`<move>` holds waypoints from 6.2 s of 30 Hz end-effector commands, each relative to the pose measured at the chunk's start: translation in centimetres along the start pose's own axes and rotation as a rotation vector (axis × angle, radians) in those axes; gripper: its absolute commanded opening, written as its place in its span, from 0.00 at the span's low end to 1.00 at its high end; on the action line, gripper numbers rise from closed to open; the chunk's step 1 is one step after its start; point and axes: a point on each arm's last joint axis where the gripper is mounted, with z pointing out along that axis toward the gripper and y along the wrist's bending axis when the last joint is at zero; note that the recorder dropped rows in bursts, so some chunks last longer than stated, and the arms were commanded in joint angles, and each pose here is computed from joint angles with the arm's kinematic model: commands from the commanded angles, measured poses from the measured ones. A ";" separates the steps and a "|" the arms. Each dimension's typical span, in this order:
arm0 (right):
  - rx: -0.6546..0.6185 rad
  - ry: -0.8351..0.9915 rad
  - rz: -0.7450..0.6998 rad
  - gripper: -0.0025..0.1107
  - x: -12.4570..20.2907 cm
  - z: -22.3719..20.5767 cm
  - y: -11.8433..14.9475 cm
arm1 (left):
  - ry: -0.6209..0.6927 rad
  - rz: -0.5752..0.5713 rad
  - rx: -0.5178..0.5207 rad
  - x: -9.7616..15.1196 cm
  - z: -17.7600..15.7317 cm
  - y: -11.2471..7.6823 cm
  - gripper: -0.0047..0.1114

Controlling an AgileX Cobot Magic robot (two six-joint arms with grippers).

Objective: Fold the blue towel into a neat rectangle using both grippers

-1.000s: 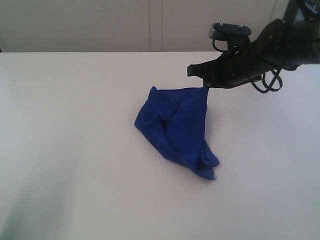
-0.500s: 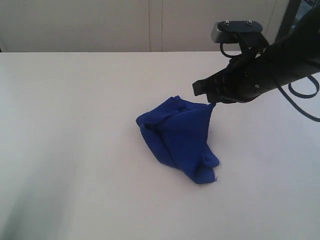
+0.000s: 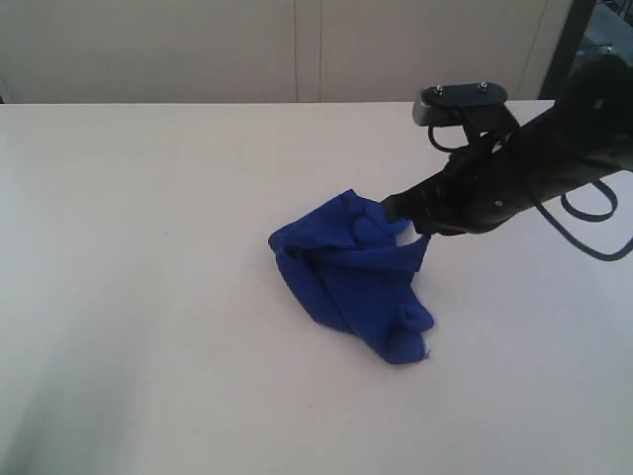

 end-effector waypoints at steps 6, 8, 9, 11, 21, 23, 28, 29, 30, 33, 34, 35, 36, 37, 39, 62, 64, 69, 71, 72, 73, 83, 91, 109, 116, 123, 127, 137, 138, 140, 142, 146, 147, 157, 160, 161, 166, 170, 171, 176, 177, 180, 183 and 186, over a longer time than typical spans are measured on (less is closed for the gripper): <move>0.093 0.089 -0.014 0.02 1.4 2.8 -1.4 | -0.026 -0.025 -0.002 -0.1 0.0 0.0 0.04; 0.102 0.092 -0.016 0.02 1.5 3.3 -1.6 | -0.069 -0.117 0.005 -0.5 0.0 0.0 0.04; 0.102 0.090 -0.016 0.02 1.5 3.3 -1.6 | -0.087 -0.127 0.003 -0.7 0.0 0.0 0.04; 0.105 0.083 -0.015 0.02 1.5 3.5 -1.7 | -0.139 -0.127 -0.003 -1.1 -0.1 0.1 0.04; 0.108 0.115 0.005 0.02 2.0 4.8 -2.0 | -0.538 -0.294 0.000 -4.5 -1.2 0.7 0.04; 0.111 0.109 0.054 0.02 2.0 4.8 -2.0 | -0.392 -0.406 0.035 -4.5 -1.2 0.3 0.04; 0.077 0.114 0.174 0.02 1.9 4.6 -3.0 | -0.046 -0.195 0.028 -9.4 -1.8 -0.4 0.04; 0.055 0.115 0.204 0.02 1.9 4.4 -3.6 | 0.057 -0.134 0.064 -10.8 -1.4 -0.8 0.04; 0.040 0.119 0.220 0.02 2.0 4.3 -4.0 | 0.108 -0.097 0.103 -11.5 -1.0 -1.2 0.04; -0.020 0.119 0.246 0.02 1.9 4.1 -4.4 | 0.238 0.028 0.320 -13.8 1.3 -2.9 0.04; -0.032 0.123 0.248 0.02 2.0 4.0 -4.4 | 0.268 0.062 0.398 -14.3 2.3 -3.4 0.04; -0.040 0.130 0.253 0.02 2.0 4.0 -4.3 | 0.317 0.050 0.495 -15.1 3.9 -4.1 0.04; -0.045 0.138 0.244 0.02 2.1 4.0 -4.3 | 0.341 0.048 0.541 -15.5 4.9 -4.3 0.04; -0.048 0.142 0.236 0.02 2.1 4.0 -4.3 | 0.359 0.048 0.570 -15.7 5.6 -4.5 0.04; -0.050 0.146 0.238 0.02 2.2 4.0 -4.3 | 0.396 0.075 0.629 -15.9 7.5 -5.1 0.04; -0.043 0.191 0.256 0.02 2.9 5.6 -4.7 | 0.593 0.777 0.690 -15.4 20.2 -22.1 0.04; -0.043 0.207 0.261 0.02 3.2 6.1 -4.8 | 0.583 0.806 0.713 -14.6 20.7 -23.4 0.04; -0.035 0.214 0.269 0.02 3.4 6.6 -5.0 | 0.531 0.864 0.762 -13.1 21.2 -26.1 0.06; -0.033 0.211 0.268 0.02 3.4 6.6 -5.0 | 0.490 0.896 0.784 -12.5 21.2 -27.1 0.13; -0.033 0.211 0.268 0.02 3.4 6.6 -5.0 | 0.467 0.912 0.793 -12.2 21.3 -27.5 0.17; -0.033 0.211 0.268 0.02 3.4 6.6 -5.0 | 0.443 0.926 0.801 -12.0 21.3 -28.0 0.22; -0.029 0.205 0.268 0.02 3.4 6.6 -5.1 | 0.408 0.990 0.824 -9.4 22.6 -29.3 0.40; -0.027 0.201 0.268 0.02 3.3 6.6 -5.1 | 0.390 1.063 0.842 -8.1 23.5 -29.6 0.40; -0.004 0.150 0.253 0.02 2.8 6.2 -5.3 | 0.374 0.712 0.687 -13.8 23.5 -26.3 0.04; -0.009 0.013 0.131 0.02 0.7 1.9 -4.3 | 0.478 0.598 0.597 -19.8 19.9 -20.1 0.04; 0.040 -0.128 -0.012 0.02 0.5 -4.1 -3.1 | 0.459 0.569 0.564 -24.4 14.3 -15.8 0.04; 0.056 -0.247 -0.057 0.02 0.8 -8.3 -2.1 | 0.398 0.560 0.563 -26.5 10.4 -14.0 0.04; 0.183 -0.426 -0.194 0.02 3.9 -19.3 0.1 | 0.221 0.494 0.563 -29.5 0.1 -9.6 0.04; 0.197 -0.435 -0.194 0.02 4.3 -20.1 0.2 | 0.203 0.487 0.563 -29.6 -1.0 -9.1 0.04; 0.208 -0.461 -0.207 0.02 5.6 -21.9 0.7 | 0.187 0.456 0.561 -29.6 -2.9 -8.2 0.04; 0.211 -0.513 -0.220 0.02 6.9 -23.9 1.3 | 0.170 0.433 0.561 -29.4 -5.1 -7.1 0.04; 0.219 -0.628 -0.246 0.02 9.6 -27.3 2.4 | 0.180 0.395 0.562 -28.4 -8.8 -5.1 0.04; 0.220 -0.645 -0.250 0.02 10.2 -27.8 2.6 | 0.179 0.396 0.563 -28.2 -9.7 -4.6 0.04; 0.262 -0.597 -0.167 0.02 10.0 -25.3 1.3 | 0.337 0.410 0.332 -23.7 -5.9 -3.3 0.04; 0.300 -0.493 -0.140 0.02 9.0 -21.3 -0.3 | 0.339 0.381 0.296 -21.5 -2.0 -4.5 0.04; 0.327 -0.456 -0.144 0.02 8.7 -19.8 -0.9 | 0.329 0.381 0.284 -20.8 -1.0 -4.8 0.04; 0.429 -0.296 -0.188 0.02 6.9 -13.2 -3.7 | 0.344 0.459 0.108 -16.6 5.8 -5.5 0.04; 0.429 -0.286 -0.195 0.02 5.2 -9.3 -4.8 | 0.309 0.570 -0.032 -15.0 9.9 -5.7 0.04; 0.425 -0.267 -0.193 0.02 4.9 -8.2 -5.1 | 0.299 0.602 -0.061 -14.7 10.9 -5.8 0.04; 0.420 -0.164 -0.156 0.02 3.2 -3.5 -7.3 | 0.248 0.646 -0.198 -13.5 15.6 -5.7 0.04; 0.421 -0.167 -0.144 0.02 2.7 -3.0 -7.8 | 0.237 0.639 -0.214 -13.2 16.4 -5.6 0.04; 0.412 -0.165 -0.124 0.02 1.8 -1.3 -8.9 | 0.244 0.581 -0.253 -12.1 18.6 -5.1 0.04; 0.412 -0.148 -0.112 0.02 0.9 0.4 -10.1 | 0.302 0.582 -0.278 -11.3 21.0 -4.7 0.04; 0.419 -0.135 -0.098 0.02 0.3 1.7 -11.2 | 0.326 0.564 -0.240 -11.2 23.4 -5.0 0.04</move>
